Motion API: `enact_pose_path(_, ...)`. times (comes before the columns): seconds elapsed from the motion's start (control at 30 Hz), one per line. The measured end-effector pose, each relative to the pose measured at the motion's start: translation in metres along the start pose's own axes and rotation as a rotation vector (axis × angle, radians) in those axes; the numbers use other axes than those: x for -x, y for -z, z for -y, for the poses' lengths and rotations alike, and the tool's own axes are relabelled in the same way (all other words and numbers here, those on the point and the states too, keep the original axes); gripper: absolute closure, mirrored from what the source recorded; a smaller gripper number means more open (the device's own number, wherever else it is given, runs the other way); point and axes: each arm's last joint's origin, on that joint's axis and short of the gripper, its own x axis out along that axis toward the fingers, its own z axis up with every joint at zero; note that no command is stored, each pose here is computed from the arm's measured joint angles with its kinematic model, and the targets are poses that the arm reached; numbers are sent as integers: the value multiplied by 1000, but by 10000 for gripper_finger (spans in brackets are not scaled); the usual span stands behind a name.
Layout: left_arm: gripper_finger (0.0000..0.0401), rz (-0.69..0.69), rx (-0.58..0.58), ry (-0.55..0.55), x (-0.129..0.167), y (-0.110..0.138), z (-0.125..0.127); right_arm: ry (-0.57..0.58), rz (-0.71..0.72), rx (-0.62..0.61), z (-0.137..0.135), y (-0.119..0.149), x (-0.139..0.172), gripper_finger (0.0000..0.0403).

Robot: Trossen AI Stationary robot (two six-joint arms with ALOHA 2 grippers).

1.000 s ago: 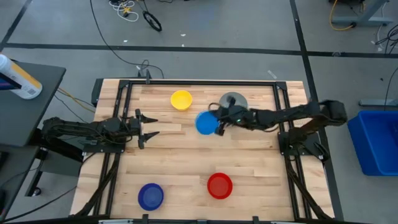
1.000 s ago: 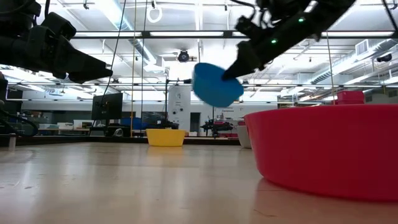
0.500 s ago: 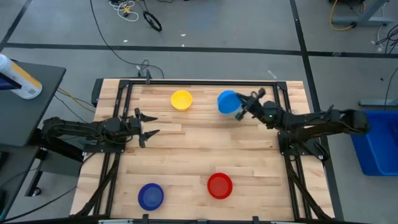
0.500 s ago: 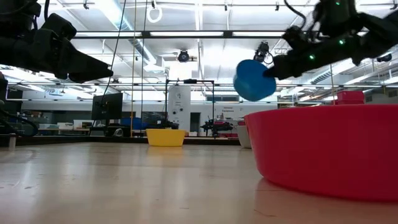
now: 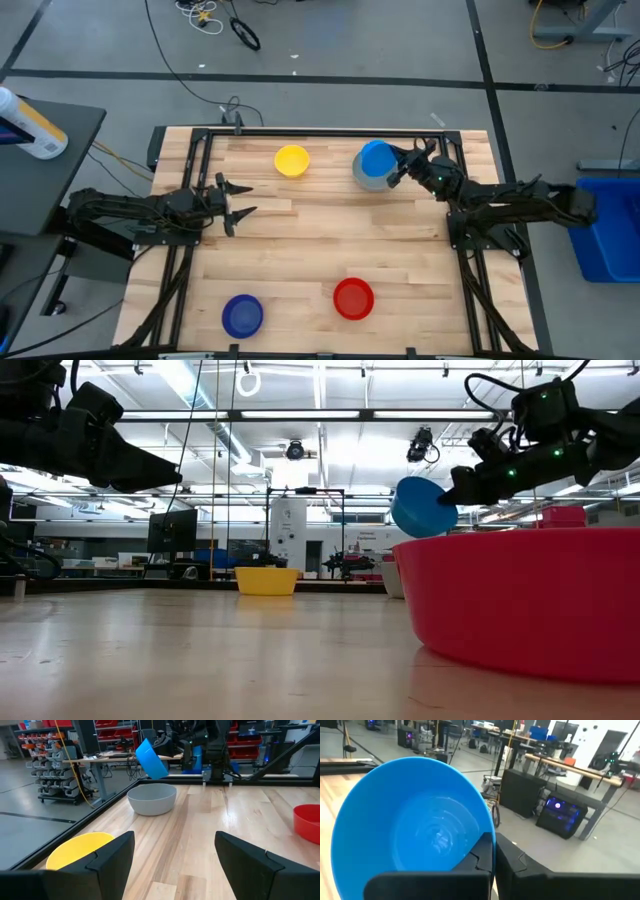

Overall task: Nest bowls inside each other
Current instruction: Stack the blue bowl on the gray bowl

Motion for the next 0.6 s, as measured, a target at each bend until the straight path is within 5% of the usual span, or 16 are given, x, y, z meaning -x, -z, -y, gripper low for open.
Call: enact_pose_path(0.6, 115, 0, -2, 0, 0, 0, 0, 15, -175, -63, 1, 25, -10, 401)
